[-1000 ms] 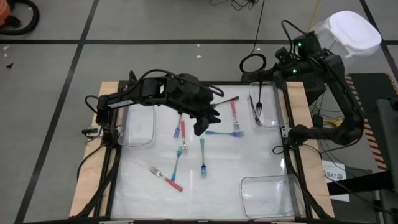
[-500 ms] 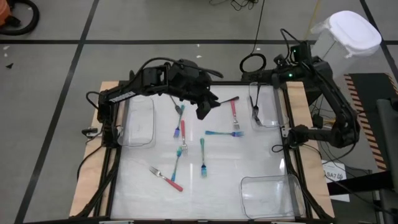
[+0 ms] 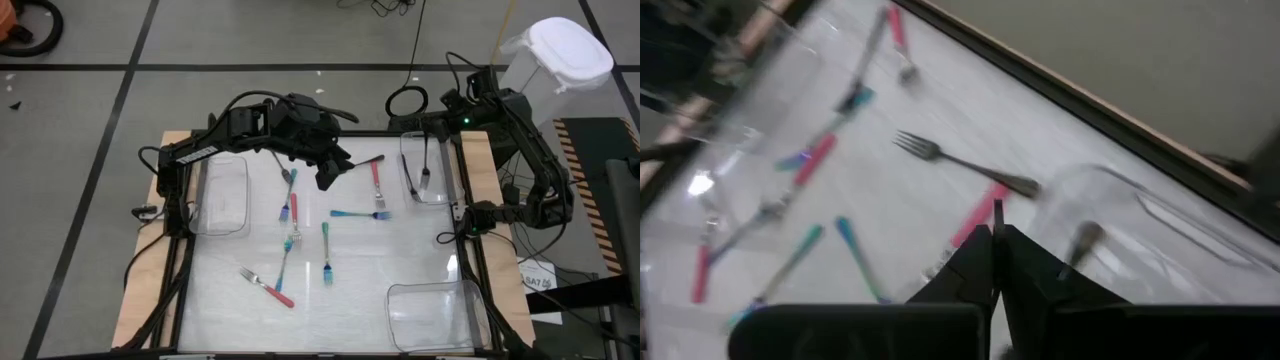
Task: Sort silverware by color (type)
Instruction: Put the black fork into the top right transparent bin
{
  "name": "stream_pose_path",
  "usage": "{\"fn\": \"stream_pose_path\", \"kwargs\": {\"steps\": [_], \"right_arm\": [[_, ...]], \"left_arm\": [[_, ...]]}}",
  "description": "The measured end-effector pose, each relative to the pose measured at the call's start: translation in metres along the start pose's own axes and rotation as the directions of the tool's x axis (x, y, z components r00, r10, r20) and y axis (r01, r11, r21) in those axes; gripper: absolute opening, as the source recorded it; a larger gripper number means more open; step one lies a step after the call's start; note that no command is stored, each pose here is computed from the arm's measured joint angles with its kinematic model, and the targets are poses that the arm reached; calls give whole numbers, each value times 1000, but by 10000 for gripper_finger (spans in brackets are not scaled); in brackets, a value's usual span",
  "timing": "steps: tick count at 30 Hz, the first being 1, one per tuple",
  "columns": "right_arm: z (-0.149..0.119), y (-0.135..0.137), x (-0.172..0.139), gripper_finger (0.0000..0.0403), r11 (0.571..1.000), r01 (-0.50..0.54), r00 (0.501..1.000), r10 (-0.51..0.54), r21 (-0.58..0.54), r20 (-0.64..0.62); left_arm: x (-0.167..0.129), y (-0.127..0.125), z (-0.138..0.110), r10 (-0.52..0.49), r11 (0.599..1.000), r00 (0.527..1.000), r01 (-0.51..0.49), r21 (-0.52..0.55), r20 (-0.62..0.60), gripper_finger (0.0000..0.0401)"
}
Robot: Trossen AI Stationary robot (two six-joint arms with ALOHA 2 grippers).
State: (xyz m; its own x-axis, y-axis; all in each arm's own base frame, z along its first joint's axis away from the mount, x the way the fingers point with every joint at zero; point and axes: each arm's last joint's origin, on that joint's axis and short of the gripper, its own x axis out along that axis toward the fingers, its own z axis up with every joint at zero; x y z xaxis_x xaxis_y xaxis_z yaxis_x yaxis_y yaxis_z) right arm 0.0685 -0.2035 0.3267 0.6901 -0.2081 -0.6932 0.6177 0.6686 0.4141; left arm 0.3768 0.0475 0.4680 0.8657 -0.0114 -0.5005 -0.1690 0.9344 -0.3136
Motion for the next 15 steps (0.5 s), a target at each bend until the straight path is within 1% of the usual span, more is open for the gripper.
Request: {"fn": "stream_pose_path", "kwargs": {"steps": [2, 4, 7, 12, 15], "right_arm": [[-1, -1, 0, 6, 999, 39, 999, -39, 1, -16], [-1, -1, 0, 6, 998, 55, 998, -55, 0, -24], [-1, -1, 0, 6, 998, 61, 998, -60, 12, -26], [-1, 0, 1, 5, 996, 71, 997, -69, 62, -31], [-2, 8, 0, 4, 991, 124, 992, -122, 56, -41]], "left_arm": [[0, 0, 0, 0, 1000, 1000, 0, 0, 0, 147], [0, 0, 0, 0, 1000, 1000, 0, 0, 0, 147], [0, 0, 0, 0, 1000, 1000, 0, 4, 0, 147], [0, 0, 0, 0, 1000, 1000, 0, 6, 0, 147], [0, 0, 0, 0, 1000, 1000, 0, 5, 0, 147]]}}
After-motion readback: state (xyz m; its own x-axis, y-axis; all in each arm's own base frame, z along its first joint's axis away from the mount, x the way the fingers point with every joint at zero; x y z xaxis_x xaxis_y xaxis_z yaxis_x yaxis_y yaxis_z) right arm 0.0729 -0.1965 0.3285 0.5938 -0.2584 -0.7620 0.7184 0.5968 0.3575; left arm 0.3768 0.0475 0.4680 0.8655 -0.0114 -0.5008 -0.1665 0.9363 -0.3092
